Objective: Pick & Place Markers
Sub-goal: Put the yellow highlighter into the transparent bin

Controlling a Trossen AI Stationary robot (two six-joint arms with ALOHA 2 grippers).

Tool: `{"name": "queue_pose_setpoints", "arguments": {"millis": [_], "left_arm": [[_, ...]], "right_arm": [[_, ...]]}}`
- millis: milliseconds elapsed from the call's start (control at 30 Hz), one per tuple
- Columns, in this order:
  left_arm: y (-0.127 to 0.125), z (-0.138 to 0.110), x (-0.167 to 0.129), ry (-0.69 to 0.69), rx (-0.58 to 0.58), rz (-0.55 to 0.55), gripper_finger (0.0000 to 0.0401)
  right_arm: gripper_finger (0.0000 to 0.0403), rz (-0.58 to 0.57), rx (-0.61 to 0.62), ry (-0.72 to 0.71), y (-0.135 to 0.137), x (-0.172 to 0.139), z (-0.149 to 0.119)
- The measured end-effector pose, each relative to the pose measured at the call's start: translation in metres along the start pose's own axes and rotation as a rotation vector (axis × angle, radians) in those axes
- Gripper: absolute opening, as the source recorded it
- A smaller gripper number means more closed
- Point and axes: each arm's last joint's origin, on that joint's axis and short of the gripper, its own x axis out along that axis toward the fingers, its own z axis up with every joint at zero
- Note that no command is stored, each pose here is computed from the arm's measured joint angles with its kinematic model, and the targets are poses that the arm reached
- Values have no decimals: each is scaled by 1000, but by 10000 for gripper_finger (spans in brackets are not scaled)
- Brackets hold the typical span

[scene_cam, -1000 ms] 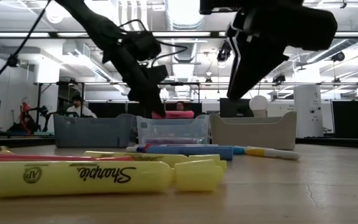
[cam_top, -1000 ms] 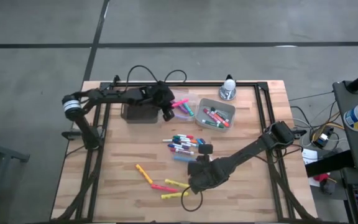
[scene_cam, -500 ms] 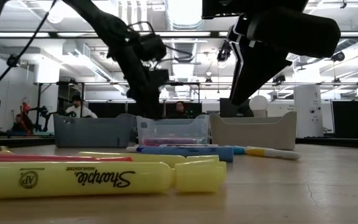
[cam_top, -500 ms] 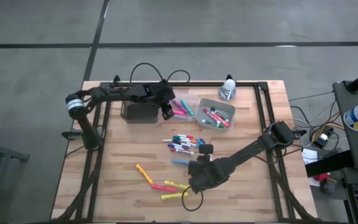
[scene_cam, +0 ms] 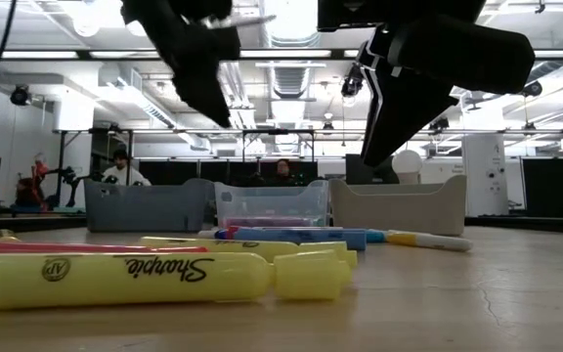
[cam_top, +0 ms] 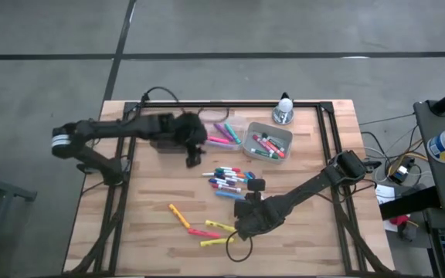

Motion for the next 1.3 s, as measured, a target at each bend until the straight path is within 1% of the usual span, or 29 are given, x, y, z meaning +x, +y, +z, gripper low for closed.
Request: {"name": "queue_pose_setpoints", "arguments": {"millis": [67, 267, 367, 500, 600, 700, 800, 900, 1067, 1200, 1300], "left_arm": [[-21, -8, -4, 1, 45, -51, 163], [-81, -39, -11, 41, 130, -193, 163], [-105, -57, -10, 77, 166, -212, 163], [-125, -80, -5, 133, 187, -214, 163], [-135, -97, 0, 180, 198, -230, 163], [-138, -115, 7, 231, 181, -227, 163], [-140, -127, 12, 248, 165, -229, 163], [-143, -136, 18, 229, 164, -250, 163], [-149, -149, 23, 193, 212, -293, 163], [-153, -159, 26, 161, 282, -329, 163], [-155, -164, 30, 107, 316, -356, 163]], "right_arm": [[57, -1, 0, -1, 0, 0, 0], [59, -1, 0, 0, 0, 0, 0], [58, 0, 0, -1, 0, 0, 0], [55, 1, 1, -3, 0, 0, 0], [54, 1, 2, -4, 0, 0, 0], [54, 3, 4, -6, 0, 0, 1], [53, 3, 4, -7, 0, 0, 1], [52, 4, 1, -9, 1, 0, 1], [52, 9, 3, -14, 1, 0, 1], [52, 10, 4, -16, 1, 0, 2], [52, 11, 4, -16, 1, 0, 2]]}}
